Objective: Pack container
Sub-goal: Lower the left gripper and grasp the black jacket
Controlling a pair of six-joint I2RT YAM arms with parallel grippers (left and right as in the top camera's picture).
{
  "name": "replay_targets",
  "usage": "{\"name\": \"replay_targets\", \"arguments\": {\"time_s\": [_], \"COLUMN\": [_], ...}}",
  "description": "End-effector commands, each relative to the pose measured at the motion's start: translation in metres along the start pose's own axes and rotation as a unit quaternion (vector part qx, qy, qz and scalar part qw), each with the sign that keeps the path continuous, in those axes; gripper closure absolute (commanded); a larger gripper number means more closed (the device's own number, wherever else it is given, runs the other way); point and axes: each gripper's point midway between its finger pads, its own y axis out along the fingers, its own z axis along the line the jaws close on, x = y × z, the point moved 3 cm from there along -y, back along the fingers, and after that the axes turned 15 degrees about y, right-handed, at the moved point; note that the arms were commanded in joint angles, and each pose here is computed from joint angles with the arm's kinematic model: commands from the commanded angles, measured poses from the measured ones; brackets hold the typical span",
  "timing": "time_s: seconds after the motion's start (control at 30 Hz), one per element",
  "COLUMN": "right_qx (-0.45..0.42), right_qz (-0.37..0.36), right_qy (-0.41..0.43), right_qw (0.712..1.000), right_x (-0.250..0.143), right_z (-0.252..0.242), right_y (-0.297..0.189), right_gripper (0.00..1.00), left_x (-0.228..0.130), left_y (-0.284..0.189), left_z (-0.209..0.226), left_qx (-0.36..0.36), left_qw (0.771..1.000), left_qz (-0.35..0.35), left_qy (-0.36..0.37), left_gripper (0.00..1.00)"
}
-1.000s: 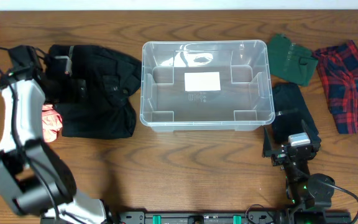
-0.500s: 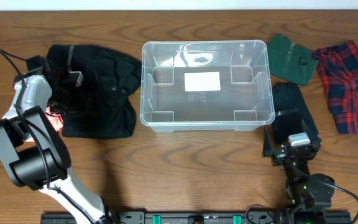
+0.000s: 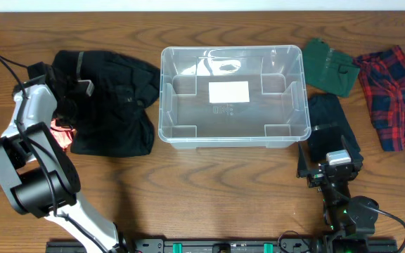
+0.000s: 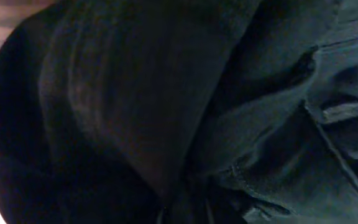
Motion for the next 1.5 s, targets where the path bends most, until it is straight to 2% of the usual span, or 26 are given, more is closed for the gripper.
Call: {"name": "replay_targets", "arguments": {"time_s": [0.0,0.17,0.3,0.53,0.6,0.83,0.9,0.97,1.03,1.07,1.47], "right_qx": [-0.004,-0.004,-0.004,-0.004,-0.004,-0.004,-0.004,-0.004,-0.004,-0.004,-0.004], "right_qz": [0.000,0.000,0.000,0.000,0.000,0.000,0.000,0.000,0.000,0.000,0.000], "right_qy": [-0.003,-0.003,-0.003,-0.003,-0.003,-0.003,-0.003,-0.003,-0.003,-0.003,-0.003], "right_qw": [1.000,1.000,1.000,1.000,1.000,1.000,1.000,1.000,1.000,1.000,1.000], "right_x": [0.000,0.000,0.000,0.000,0.000,0.000,0.000,0.000,0.000,0.000,0.000], "right_z": [-0.002,-0.002,-0.002,-0.002,-0.002,-0.002,-0.002,-0.002,-0.002,-0.002,-0.002], "right_y": [0.000,0.000,0.000,0.000,0.000,0.000,0.000,0.000,0.000,0.000,0.000], "right_gripper": [0.01,0.01,0.01,0.01,0.01,0.01,0.01,0.01,0.01,0.01,0.01], "left_x": [0.027,0.043,0.046,0.041,0.038,0.025,0.021,0.018,0.016,0.015,0.015], "left_y": [-0.025,-0.047,-0.055,-0.047,-0.041,-0.006,0.005,0.014,0.020,0.021,0.022], "left_z": [-0.020,-0.038,-0.040,-0.041,-0.040,-0.034,-0.033,-0.033,-0.033,-0.033,-0.032], "left_qx": [-0.043,-0.081,-0.078,-0.084,-0.088,-0.106,-0.116,-0.123,-0.128,-0.130,-0.129], "left_qw": [0.996,0.986,0.985,0.986,0.987,0.990,0.990,0.990,0.990,0.990,0.990], "left_qz": [-0.080,-0.142,-0.152,-0.142,-0.136,-0.091,-0.079,-0.069,-0.063,-0.060,-0.061], "left_qy": [0.016,0.029,0.034,0.030,0.026,0.005,-0.001,-0.007,-0.010,-0.011,-0.007], "left_gripper": [0.94,0.94,0.94,0.93,0.88,0.83,0.56,0.46,0.12,0.02,0.00]}}
